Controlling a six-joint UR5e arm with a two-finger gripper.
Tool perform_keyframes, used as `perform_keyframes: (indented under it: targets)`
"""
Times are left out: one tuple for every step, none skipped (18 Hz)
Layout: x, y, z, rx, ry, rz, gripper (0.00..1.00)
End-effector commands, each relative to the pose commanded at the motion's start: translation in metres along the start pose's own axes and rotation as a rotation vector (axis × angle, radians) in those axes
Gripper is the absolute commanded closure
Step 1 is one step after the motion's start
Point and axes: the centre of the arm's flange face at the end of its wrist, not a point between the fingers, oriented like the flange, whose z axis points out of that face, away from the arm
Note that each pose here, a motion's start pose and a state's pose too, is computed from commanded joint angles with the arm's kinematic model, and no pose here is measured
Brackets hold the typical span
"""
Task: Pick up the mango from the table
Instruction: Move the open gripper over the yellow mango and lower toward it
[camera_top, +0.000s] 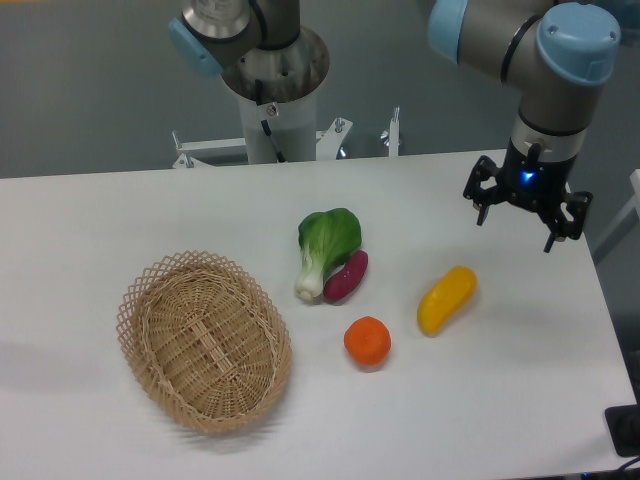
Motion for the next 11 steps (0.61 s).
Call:
perform_keyframes:
  targets:
    - [0.003, -0.001, 0.005, 0.001, 0.005, 0.004, 0.0]
    - [0.001, -0.001, 0.003, 0.003, -0.011, 0.006, 0.0]
    - [0.002, -0.002, 0.003, 0.003, -0.011, 0.007, 0.0]
    - [0.001, -0.001, 0.004, 0.005, -0.013, 0.006, 0.0]
    - [0.002, -0.002, 0.004, 0.005, -0.013, 0.007, 0.0]
    - [0.003, -0.001, 0.006, 0.004, -0.01, 0.006, 0.0]
    - [0.003, -0.002, 0.008, 0.004, -0.007, 0.007, 0.0]
    - [0.003, -0.001, 0.01, 0.003, -0.005, 0.005, 0.0]
    - [0.004, -0.002, 0.014, 0.002, 0.003, 0.006, 0.0]
    - [0.005, -0.003, 0.016, 0.002, 0.006, 0.009, 0.0]
    - [0.007, -0.004, 0.023, 0.002, 0.019, 0.007, 0.0]
